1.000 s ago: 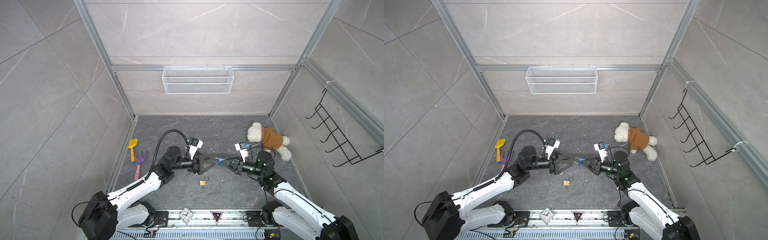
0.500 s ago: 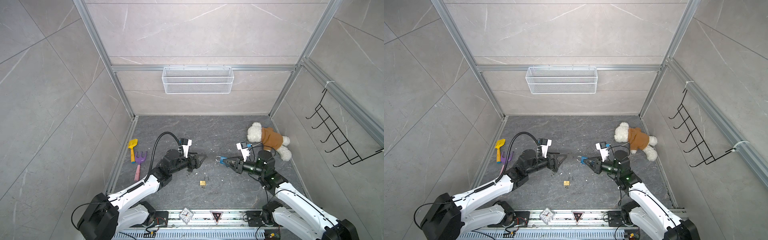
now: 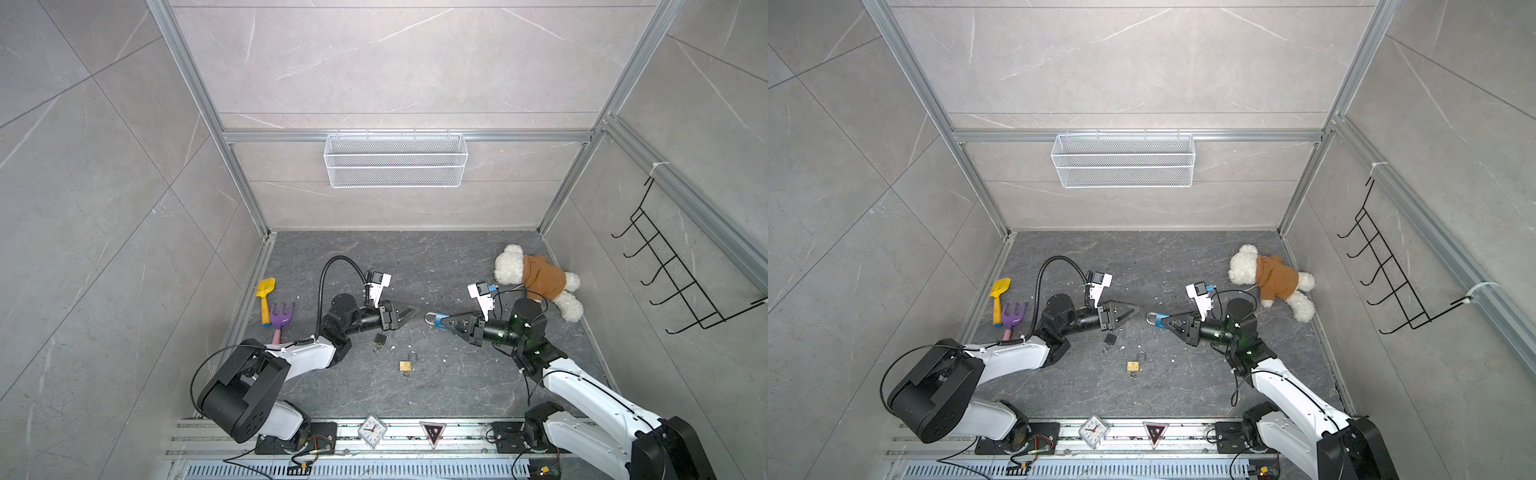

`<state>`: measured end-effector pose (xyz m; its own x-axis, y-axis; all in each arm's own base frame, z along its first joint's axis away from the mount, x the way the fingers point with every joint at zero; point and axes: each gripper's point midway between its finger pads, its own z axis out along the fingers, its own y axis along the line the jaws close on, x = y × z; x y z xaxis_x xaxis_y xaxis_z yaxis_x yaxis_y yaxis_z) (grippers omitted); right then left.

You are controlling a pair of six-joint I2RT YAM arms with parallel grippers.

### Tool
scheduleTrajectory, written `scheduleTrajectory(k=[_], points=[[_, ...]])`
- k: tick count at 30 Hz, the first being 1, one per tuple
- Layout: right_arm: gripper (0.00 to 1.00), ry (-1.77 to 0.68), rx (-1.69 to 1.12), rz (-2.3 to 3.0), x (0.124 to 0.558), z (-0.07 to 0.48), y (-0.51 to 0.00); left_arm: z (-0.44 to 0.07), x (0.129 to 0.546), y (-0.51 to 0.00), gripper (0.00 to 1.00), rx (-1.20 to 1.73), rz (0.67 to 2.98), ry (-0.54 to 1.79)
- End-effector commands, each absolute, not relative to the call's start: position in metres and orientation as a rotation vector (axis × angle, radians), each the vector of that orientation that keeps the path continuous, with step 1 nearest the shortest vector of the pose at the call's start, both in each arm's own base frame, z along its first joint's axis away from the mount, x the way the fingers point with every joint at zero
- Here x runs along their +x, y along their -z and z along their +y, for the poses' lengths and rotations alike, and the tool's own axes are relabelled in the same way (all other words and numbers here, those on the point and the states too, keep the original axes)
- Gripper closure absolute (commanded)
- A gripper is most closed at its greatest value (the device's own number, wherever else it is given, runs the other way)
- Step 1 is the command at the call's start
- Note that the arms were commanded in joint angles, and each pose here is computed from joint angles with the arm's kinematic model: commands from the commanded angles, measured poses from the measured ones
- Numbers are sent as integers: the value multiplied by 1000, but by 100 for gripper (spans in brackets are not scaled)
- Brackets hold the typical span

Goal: Lock with the key

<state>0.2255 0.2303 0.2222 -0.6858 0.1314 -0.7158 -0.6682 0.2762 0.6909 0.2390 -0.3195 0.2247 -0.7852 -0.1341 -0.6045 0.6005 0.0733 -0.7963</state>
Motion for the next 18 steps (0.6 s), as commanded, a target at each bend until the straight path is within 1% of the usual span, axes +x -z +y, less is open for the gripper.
scheduleTrajectory(k=[1,3,5,9,11,18], points=[[100,-1504,-527,1807,222,232,-231,-333,221,-257,34,634,1692,1843],[100,-1506,-531,1804,222,232,-233,-340,214,-256,41,682,1695,1860],[100,-1511,-537,1807,220,232,-234,-346,206,-257,45,729,1695,1876],[100,-1509,-542,1807,219,232,-235,-353,197,-254,51,782,1712,1870],[100,-1510,-546,1801,218,232,-237,-355,195,-254,56,795,1717,1868],[100,-1503,-544,1796,217,231,-239,-361,189,-254,57,830,1725,1875]])
